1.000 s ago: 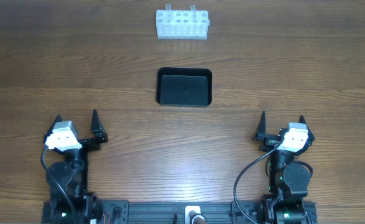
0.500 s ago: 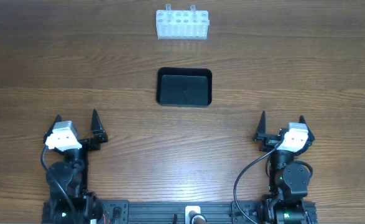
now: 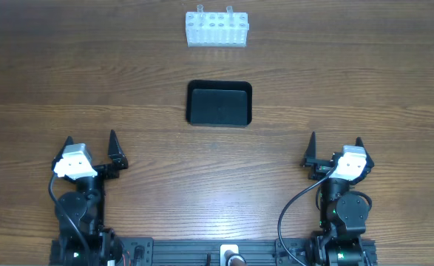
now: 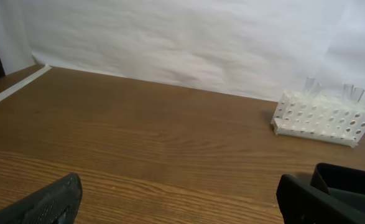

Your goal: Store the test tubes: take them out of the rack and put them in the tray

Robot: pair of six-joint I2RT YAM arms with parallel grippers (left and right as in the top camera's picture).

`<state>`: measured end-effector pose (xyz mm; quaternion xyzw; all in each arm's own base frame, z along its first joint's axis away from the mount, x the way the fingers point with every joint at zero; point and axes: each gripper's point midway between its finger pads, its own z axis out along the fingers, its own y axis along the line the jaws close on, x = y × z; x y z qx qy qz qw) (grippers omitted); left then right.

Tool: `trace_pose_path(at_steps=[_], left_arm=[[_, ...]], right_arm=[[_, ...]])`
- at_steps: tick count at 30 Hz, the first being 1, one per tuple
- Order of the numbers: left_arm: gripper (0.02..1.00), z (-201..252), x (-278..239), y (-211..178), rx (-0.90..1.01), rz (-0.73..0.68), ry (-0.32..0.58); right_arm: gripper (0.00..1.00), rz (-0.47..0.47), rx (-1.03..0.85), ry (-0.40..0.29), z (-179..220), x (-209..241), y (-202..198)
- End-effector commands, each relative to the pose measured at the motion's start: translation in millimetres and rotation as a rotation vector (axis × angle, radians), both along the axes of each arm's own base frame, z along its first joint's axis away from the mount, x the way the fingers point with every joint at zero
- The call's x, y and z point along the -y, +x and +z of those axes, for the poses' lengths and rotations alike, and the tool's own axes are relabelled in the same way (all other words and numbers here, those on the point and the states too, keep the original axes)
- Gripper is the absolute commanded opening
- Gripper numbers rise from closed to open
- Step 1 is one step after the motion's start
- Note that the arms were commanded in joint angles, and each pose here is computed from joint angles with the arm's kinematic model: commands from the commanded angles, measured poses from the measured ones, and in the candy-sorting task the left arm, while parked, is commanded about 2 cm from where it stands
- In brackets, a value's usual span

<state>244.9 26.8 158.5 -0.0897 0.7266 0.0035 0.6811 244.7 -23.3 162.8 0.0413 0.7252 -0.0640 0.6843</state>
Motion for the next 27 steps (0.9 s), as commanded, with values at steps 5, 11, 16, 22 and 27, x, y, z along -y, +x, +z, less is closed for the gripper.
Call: trace_pose_path(at_steps=[5, 11, 16, 22, 27], left_arm=[[0.998, 25.1, -2.1, 3.4, -0.024, 0.008, 0.016], [0.998, 72.5, -3.4, 21.9, -0.063, 0.007, 0.013], [0.998, 113.2, 6.4, 49.8, -0.104, -0.039, -0.002], [0.996, 151.8, 37.2, 90.6, -0.173, -0.136, 0.003], [0.996, 164.9, 65.6, 129.1, -0.242, -0.205, 0.011]], right_arm=[[0.991, 0.004, -0.001, 0.003, -1.8, -0.4, -0.1], [0.993, 0.004, -0.001, 0.003, -1.8, -0.4, -0.1], [0.991, 0.004, -0.001, 0.003, -1.8, -0.4, -0.1], [0.993, 0.004, -0.001, 0.003, -1.8, -0.4, -0.1], [0.993, 0.004, -0.001, 0.003, -1.8, -0.4, -0.1]])
